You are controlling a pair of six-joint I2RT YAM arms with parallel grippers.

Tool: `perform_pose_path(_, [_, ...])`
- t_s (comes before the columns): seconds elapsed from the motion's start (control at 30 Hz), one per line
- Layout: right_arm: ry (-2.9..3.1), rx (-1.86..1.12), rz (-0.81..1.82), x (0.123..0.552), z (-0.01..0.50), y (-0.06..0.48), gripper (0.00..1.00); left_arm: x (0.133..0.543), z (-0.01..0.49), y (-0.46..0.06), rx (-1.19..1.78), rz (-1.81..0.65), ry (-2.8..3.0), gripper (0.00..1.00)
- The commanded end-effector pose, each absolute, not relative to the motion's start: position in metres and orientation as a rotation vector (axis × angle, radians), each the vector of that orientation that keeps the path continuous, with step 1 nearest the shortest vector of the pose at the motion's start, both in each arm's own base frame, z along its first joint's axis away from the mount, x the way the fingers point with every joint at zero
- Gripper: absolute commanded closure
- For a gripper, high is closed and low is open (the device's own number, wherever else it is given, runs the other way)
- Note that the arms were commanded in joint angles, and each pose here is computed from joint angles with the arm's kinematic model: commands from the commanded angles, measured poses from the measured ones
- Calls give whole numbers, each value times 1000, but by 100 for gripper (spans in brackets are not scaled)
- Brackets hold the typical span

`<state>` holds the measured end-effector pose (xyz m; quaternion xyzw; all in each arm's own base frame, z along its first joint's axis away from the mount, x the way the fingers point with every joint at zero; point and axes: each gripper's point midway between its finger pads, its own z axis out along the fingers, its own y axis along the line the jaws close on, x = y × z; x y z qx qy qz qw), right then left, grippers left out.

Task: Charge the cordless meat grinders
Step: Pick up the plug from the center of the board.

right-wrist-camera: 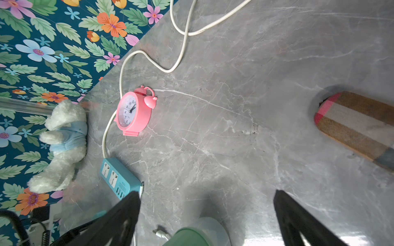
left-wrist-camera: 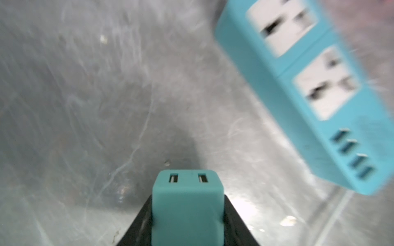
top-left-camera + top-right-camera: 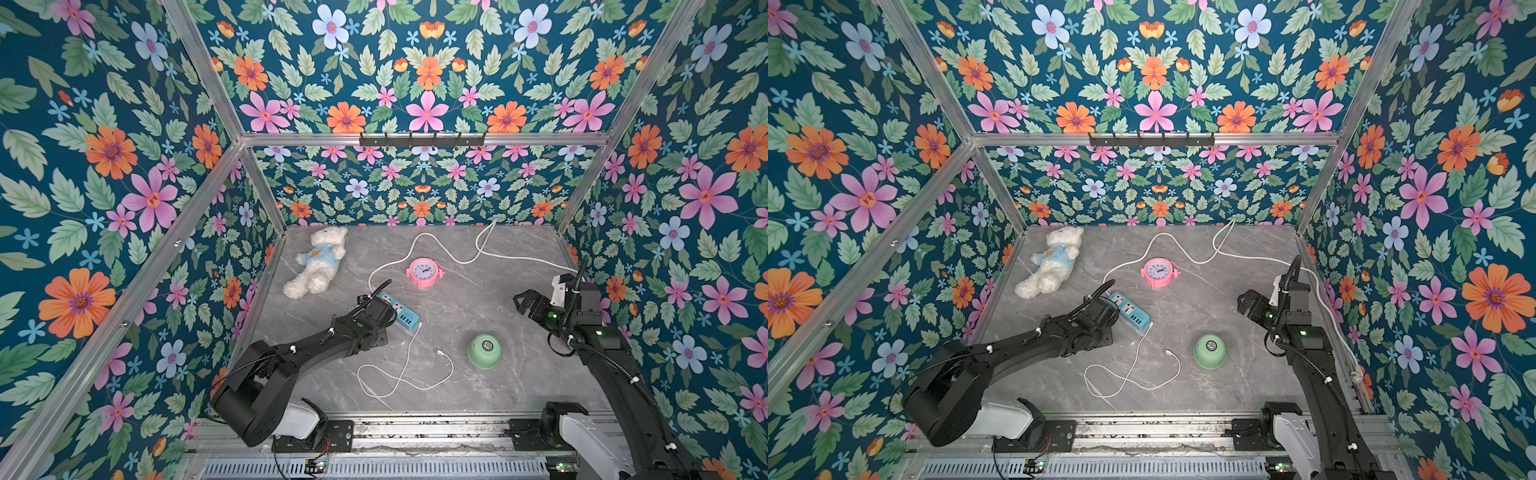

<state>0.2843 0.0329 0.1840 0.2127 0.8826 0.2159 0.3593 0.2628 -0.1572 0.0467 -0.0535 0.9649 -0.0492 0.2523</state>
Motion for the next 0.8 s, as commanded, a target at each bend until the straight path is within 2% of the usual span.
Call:
perform_pose_path(0.0, [2308,513,638,282,198,47,2,290,89,-180,62,-244,2403,88])
perform_pose_path(0.1, [2361,431,742,281,218,76,4,298,137,-207,312,-368,2136,89])
perform_pose_path(0.27, [2507,142,924,270,251,155,5,279,194,-237,703,-422,1691,92])
perform_pose_path(0.43, [2610,-80,1103,257,273,222,9,262,209,-256,908,-440,1506,95])
perform_pose_path(0.6, [2641,-227,1250,254,275,274,15,251,217,-268,978,-495,1414,95])
perform_pose_path(0.77, [2708,-355,1224,257,258,306,22,246,217,-275,1023,-524,1398,95])
